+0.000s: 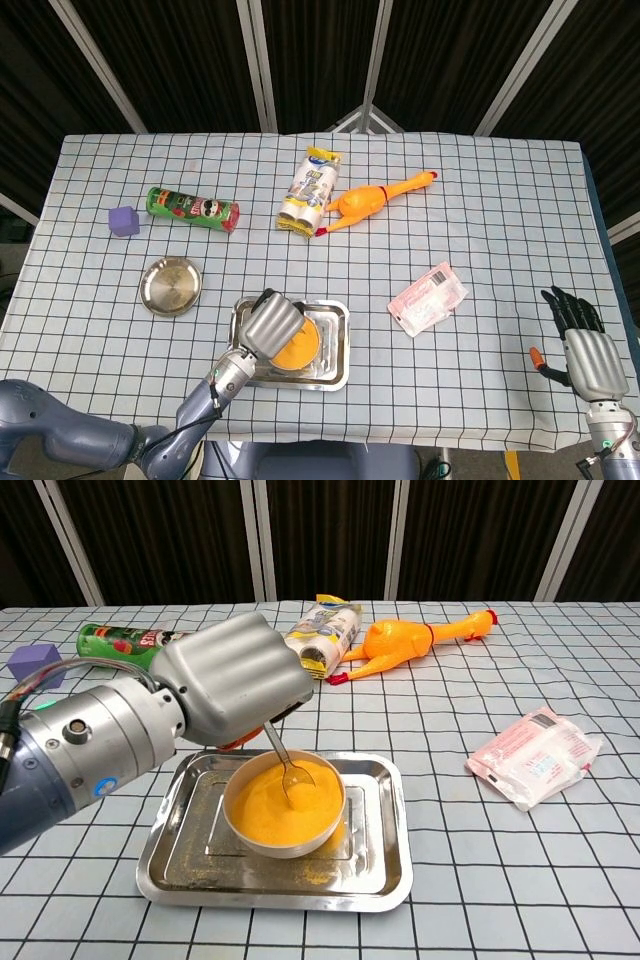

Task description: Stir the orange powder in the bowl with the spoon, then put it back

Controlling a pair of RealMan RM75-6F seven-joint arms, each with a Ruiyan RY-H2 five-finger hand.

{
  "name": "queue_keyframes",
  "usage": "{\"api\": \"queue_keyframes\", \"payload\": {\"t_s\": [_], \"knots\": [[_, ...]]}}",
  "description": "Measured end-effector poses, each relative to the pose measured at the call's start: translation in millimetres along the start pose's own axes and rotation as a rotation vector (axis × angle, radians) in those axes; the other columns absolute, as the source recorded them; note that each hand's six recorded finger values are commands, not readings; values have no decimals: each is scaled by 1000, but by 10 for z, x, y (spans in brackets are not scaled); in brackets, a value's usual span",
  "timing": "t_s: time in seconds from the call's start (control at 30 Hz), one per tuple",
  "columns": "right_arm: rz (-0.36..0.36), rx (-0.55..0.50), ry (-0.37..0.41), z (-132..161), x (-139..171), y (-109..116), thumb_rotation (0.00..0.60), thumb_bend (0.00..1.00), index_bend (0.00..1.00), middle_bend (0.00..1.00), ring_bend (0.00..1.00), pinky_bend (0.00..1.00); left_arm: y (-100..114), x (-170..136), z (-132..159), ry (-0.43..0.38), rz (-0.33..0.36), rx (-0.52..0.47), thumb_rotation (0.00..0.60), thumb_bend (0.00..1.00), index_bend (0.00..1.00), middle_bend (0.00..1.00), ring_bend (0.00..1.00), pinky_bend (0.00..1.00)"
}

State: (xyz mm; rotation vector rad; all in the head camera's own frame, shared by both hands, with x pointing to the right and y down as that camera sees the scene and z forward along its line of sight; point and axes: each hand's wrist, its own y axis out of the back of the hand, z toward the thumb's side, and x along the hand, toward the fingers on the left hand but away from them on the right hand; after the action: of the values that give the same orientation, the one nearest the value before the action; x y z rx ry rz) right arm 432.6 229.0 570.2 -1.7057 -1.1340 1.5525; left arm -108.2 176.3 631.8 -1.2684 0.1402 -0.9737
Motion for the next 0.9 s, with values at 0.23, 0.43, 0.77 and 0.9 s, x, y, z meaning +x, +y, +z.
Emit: {"api": "queue_keyframes", "payload": {"t_s": [0.23,0.43,0.77,0.9], "knots": [[1,1,0,3,0,-2,600,405,0,0,0,0,15,-46,-125,9,4,14,600,845,752,1000,924,878],[2,1,0,6,-3,-4,600,404,0,0,0,0,60,-68,-167,-13,21,11,600,844,753,1000,924,878],[1,-3,-3,2,0,-2,600,404,0,0,0,0,147,-95,-11,-79,48,-12,600,844,753,1000,924,878],[3,-5,-3,1,-2,-2,600,404,0,0,0,0,142,-106,32,-93,44,-5,600,844,752,1000,924,878]]}}
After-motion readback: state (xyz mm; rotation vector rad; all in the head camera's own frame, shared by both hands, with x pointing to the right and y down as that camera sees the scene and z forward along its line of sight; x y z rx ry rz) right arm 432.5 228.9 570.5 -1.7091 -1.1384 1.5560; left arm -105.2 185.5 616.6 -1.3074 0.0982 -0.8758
